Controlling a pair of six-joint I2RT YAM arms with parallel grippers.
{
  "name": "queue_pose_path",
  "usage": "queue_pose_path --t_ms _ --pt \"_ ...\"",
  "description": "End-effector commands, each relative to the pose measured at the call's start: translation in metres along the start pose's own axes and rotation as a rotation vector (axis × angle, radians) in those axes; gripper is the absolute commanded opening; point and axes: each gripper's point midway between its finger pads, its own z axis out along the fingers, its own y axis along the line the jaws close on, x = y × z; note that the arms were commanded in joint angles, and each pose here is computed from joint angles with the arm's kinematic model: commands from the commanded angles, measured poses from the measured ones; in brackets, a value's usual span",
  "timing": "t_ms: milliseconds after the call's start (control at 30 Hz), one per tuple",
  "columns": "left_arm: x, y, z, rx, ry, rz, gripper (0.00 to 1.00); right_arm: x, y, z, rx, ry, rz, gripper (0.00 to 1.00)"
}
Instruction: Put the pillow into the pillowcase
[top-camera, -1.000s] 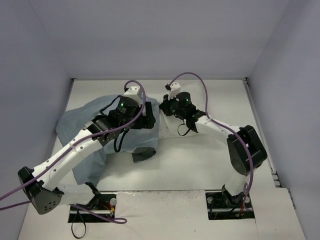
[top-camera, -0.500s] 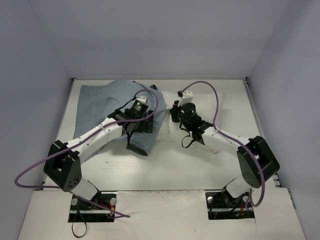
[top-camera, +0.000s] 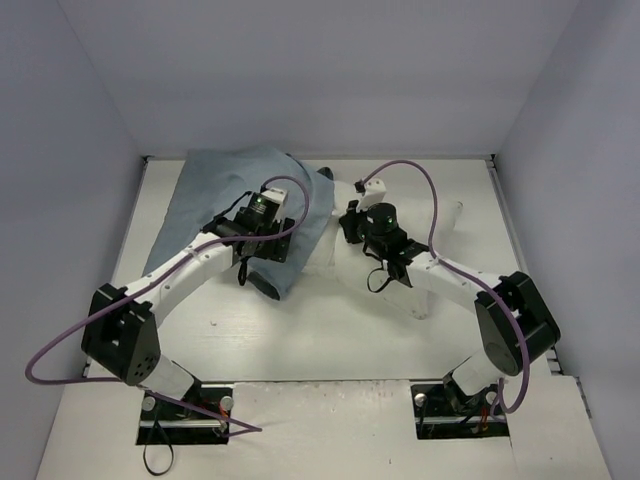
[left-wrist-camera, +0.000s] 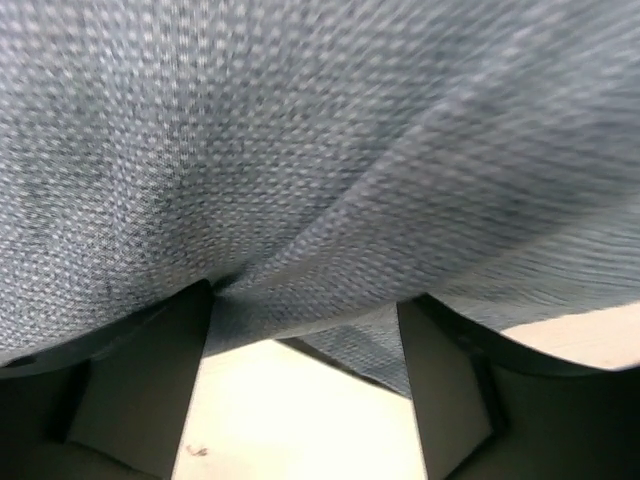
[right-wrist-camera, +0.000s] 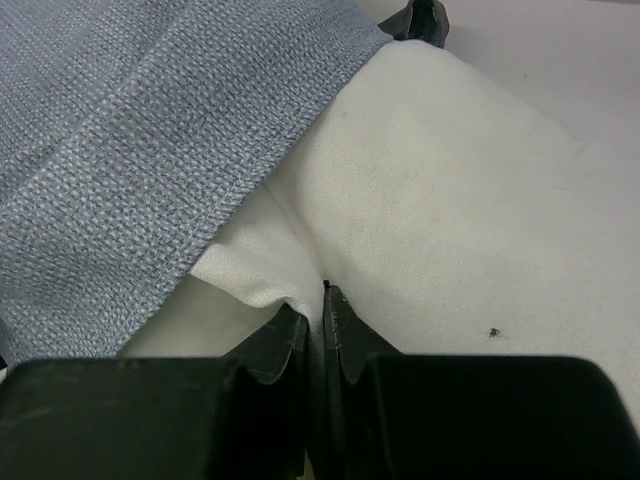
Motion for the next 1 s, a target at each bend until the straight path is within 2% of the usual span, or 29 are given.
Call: queue_pose_path --t_ms 0,33,67,100,200,267,300,333,400,433,500,600,633,667,767,800,833,900,967 --pt "0.000 0.020 0.005 -0.072 0.006 0.052 0.65 -0.015 0.004 0.003 -0.024 -0.024 -0.006 0.00" --pt "-0.002 0.021 0.007 -0.076 0.008 0.053 0.56 -0.015 0.005 0.004 -0.024 -0.024 0.000 0.00" --pt "-0.003 0.021 0.008 -0.074 0.017 0.052 0.06 -0.015 0.005 0.004 -0.020 -0.027 0.004 0.00" --pt "-0.001 0.016 0.004 -0.056 0.036 0.036 0.00 -0.016 0.005 0.004 -0.016 -0.029 0.007 0.00" --pt "-0.028 -0.016 -0.038 0.041 -0.032 -0.051 0.00 -0.021 0.001 0.003 0.037 -0.052 0.013 0.00" --pt "-0.049 -0.073 -0.088 0.270 -0.098 -0.099 0.00 -0.023 -0.001 0.001 0.067 -0.065 0.031 0.00" --pt "-0.053 -0.094 -0.103 0.349 -0.097 -0.181 0.00 -0.024 -0.002 0.000 0.086 -0.071 0.039 0.00" --pt "-0.049 -0.118 -0.116 0.464 -0.066 -0.201 0.00 -0.021 -0.003 0.000 0.096 -0.070 0.045 0.00" --pt "-0.037 -0.131 -0.108 0.539 -0.014 -0.285 0.00 -0.020 0.001 -0.001 0.101 -0.078 0.058 0.00" --pt "-0.016 -0.124 -0.076 0.475 0.059 -0.323 0.00 -0.011 0.006 -0.001 0.109 -0.076 0.068 0.00" --pt "-0.003 -0.122 -0.061 0.454 0.102 -0.335 0.00 -0.008 0.011 0.000 0.104 -0.073 0.079 0.00" --pt "-0.006 -0.117 -0.052 0.442 0.110 -0.357 0.00 -0.001 0.018 -0.001 0.102 -0.067 0.082 0.00" --pt "-0.013 -0.114 -0.056 0.437 0.079 -0.350 0.00 0.001 0.018 -0.002 0.103 -0.063 0.080 0.00" --pt "-0.025 -0.111 -0.063 0.432 0.039 -0.342 0.04 0.001 0.018 -0.003 0.103 -0.064 0.080 0.00" --pt "-0.046 -0.083 -0.084 0.315 -0.056 -0.315 0.50 0.000 0.018 -0.006 0.098 -0.066 0.065 0.00" --pt "-0.064 -0.077 -0.098 0.296 -0.114 -0.312 0.69 0.002 0.020 -0.006 0.085 -0.060 0.053 0.00" --pt "-0.065 -0.068 -0.102 0.252 -0.120 -0.289 0.74 0.002 0.020 -0.006 0.080 -0.058 0.046 0.00" --pt "-0.086 -0.048 -0.111 0.159 -0.190 -0.281 0.75 0.003 0.021 -0.007 0.070 -0.055 0.038 0.00" --pt "-0.092 -0.035 -0.113 0.102 -0.206 -0.251 0.75 0.004 0.024 -0.007 0.051 -0.048 0.030 0.00"
